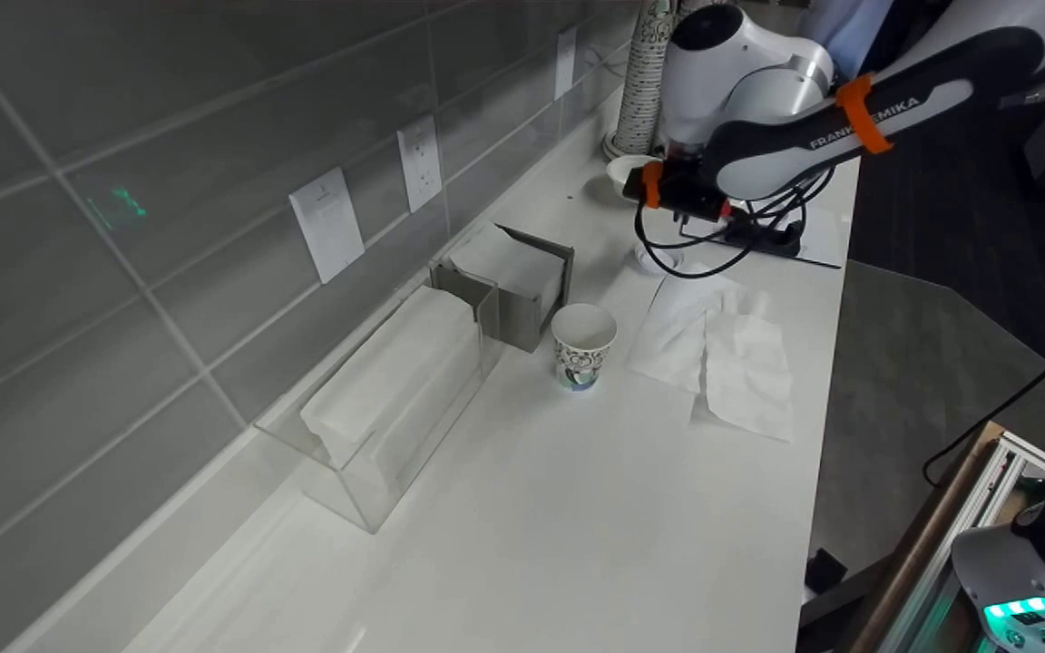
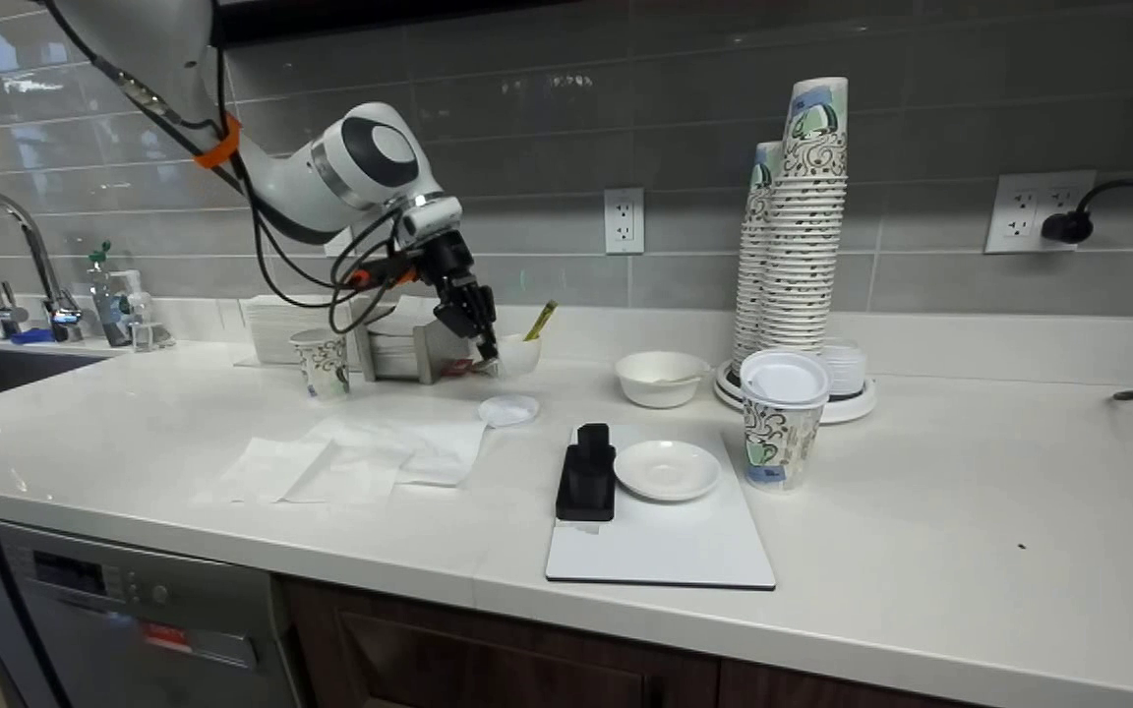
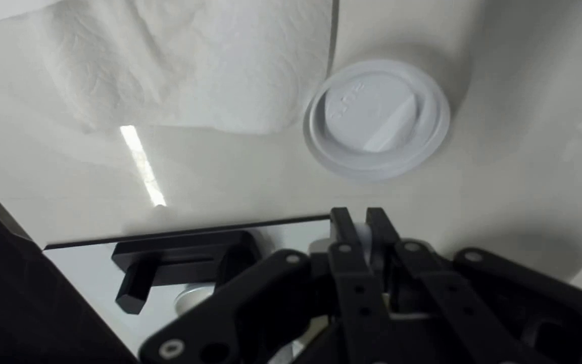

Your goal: Move the white mug to the saucer next to the black object

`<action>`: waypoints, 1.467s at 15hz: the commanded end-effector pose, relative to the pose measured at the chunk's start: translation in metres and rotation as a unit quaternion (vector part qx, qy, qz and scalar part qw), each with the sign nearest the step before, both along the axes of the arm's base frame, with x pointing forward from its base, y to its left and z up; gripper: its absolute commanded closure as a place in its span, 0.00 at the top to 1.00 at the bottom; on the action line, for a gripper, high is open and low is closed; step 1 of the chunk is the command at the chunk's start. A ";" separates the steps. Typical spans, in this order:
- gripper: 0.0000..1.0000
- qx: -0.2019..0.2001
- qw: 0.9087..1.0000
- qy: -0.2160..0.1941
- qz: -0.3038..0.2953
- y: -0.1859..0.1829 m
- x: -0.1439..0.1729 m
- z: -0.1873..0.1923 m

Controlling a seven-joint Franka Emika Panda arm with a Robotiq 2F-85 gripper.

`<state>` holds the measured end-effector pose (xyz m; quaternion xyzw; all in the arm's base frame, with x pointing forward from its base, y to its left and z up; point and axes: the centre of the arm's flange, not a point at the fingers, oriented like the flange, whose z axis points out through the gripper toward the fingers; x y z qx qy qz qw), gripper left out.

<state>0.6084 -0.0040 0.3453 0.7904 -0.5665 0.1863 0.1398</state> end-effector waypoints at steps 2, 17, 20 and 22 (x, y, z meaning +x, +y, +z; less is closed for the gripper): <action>0.03 0.000 0.993 -0.044 -0.110 -0.059 -0.012 0.033; 0.11 0.014 0.978 -0.084 -0.193 -0.150 -0.018 0.039; 0.03 0.021 0.973 -0.092 -0.213 -0.164 -0.003 0.034; 0.03 0.032 0.970 -0.091 -0.223 -0.174 0.004 0.027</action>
